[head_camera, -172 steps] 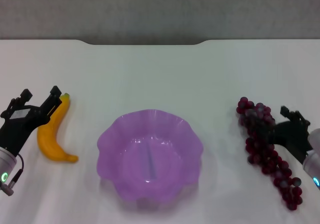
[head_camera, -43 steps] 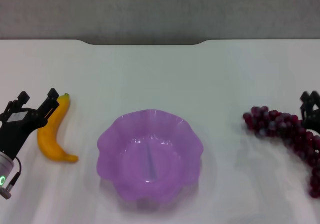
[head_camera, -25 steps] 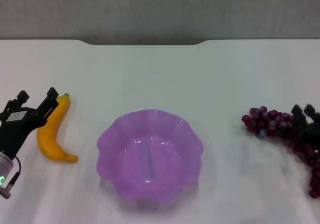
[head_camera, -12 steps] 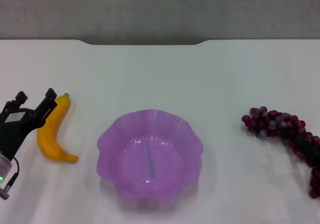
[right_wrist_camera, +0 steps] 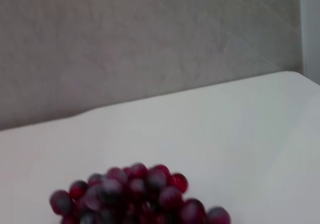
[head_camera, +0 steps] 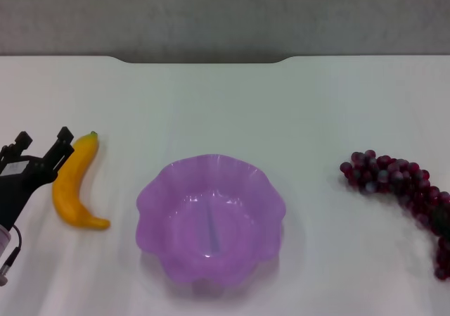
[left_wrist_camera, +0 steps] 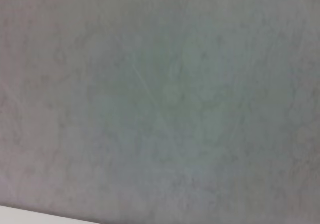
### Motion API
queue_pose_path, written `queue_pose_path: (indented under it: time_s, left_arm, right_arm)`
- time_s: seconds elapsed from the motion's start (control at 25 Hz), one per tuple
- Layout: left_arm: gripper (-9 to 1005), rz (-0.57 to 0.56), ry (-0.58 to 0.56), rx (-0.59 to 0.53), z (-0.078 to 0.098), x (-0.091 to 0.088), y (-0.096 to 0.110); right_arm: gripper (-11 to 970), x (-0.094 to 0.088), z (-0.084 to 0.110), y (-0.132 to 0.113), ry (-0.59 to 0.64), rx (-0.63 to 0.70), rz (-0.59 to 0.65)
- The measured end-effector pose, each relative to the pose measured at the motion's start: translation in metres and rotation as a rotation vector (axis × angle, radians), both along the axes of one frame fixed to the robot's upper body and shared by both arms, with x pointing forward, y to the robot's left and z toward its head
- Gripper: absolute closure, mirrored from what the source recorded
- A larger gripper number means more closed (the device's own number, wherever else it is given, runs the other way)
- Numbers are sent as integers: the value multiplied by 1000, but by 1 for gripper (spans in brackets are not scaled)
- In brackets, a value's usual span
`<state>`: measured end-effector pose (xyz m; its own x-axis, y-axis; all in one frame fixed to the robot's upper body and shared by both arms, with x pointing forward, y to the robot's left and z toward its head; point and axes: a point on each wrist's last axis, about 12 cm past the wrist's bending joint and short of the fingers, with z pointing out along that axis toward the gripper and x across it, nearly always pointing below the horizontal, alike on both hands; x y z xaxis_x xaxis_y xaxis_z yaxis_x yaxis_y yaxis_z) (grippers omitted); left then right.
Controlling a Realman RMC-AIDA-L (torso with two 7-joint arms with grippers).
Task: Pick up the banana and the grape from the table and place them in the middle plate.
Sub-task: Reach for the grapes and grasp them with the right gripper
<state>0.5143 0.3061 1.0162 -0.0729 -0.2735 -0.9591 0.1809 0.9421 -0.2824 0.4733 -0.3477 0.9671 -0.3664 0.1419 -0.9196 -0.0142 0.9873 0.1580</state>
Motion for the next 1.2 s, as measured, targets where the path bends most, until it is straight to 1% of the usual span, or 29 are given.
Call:
queue_pose_path:
  time_s: [0.32,0.76,1.0,1.2]
  left_arm:
    - [104,-5,-12,-1,2,0,0]
    - [103,-12,-26,-5,3,1,-3]
    - [103,-12,-30,-6,3,0,-3]
    - [104,-13,-37,-8,4,0,-3]
  right_arm:
    - [103,-3,-6,-3,53,-25,-8]
    - [102,1,-10,3,105,-53,29]
    - [108,3,-11,4,109,-56,33]
    - [159,3,-10,4,108,-59,35]
